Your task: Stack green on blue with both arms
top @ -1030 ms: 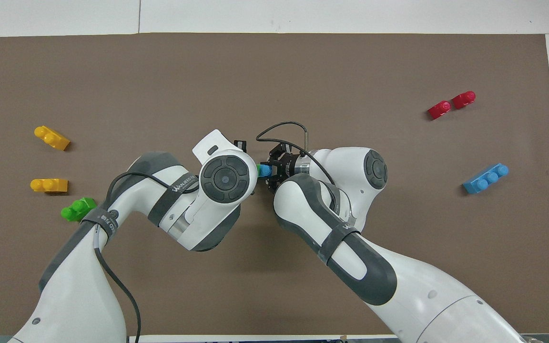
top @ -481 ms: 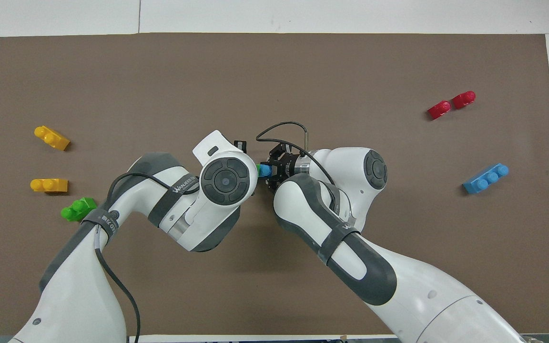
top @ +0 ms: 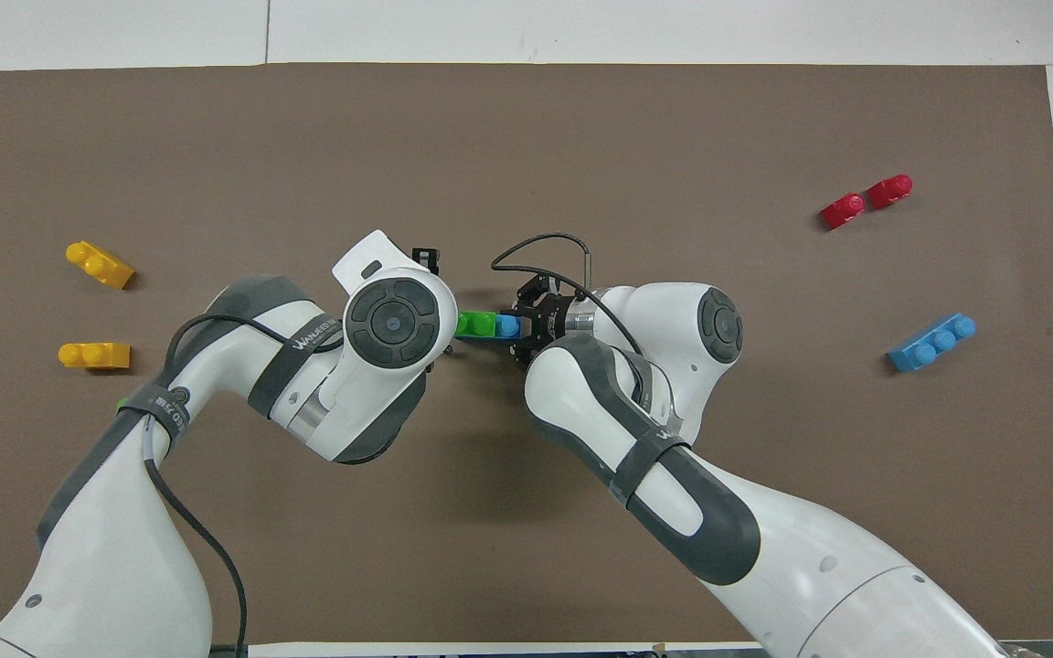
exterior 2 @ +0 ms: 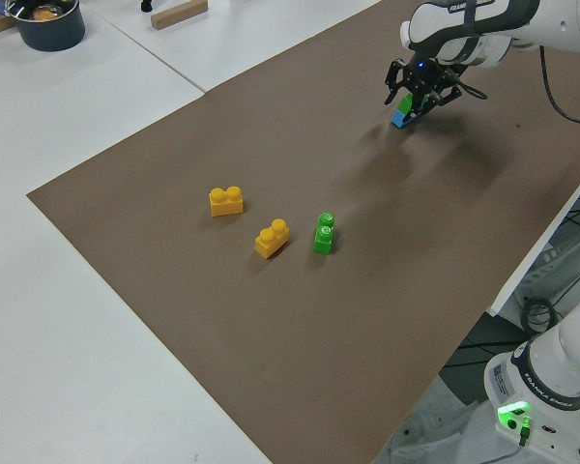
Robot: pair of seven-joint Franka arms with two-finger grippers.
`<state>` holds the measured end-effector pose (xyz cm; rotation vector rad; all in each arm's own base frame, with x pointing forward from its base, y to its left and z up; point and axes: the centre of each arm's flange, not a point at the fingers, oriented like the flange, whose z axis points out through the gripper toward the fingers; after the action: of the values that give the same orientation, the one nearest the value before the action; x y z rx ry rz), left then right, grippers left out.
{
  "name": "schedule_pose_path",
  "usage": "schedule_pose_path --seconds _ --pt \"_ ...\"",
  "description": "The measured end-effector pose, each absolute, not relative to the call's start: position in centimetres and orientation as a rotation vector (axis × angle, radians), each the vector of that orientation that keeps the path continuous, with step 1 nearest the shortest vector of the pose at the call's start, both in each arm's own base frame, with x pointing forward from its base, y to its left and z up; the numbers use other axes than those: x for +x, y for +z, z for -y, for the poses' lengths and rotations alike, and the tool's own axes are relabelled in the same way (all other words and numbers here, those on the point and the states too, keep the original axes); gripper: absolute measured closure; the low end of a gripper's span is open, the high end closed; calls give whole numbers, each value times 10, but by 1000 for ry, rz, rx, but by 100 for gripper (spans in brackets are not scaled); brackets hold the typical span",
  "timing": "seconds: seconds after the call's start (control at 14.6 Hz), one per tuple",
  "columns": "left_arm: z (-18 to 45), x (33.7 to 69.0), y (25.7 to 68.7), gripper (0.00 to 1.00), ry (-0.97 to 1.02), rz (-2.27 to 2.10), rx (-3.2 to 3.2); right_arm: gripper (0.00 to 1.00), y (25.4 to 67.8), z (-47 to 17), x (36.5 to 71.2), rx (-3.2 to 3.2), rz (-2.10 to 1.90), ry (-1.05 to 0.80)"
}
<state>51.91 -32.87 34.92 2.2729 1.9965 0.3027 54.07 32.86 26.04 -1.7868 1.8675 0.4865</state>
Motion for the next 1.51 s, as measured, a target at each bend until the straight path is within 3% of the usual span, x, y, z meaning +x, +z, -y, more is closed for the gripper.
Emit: schedule_pose_path --seconds 0.34,0.76,1.24,1.51 --pt "321 511 392 0 295 -1978 2311 0 252 -327 541 -1785 -1880 474" --pt "259 528 462 0 233 -1815 2487 0 252 -306 553 -1765 -1902 505" --pt "144 553 509 0 196 -1403 2727 0 265 -167 599 -1831 -1886 604" --pt "83 556 523 0 176 -1034 2918 0 297 -102 612 -1944 -1862 568"
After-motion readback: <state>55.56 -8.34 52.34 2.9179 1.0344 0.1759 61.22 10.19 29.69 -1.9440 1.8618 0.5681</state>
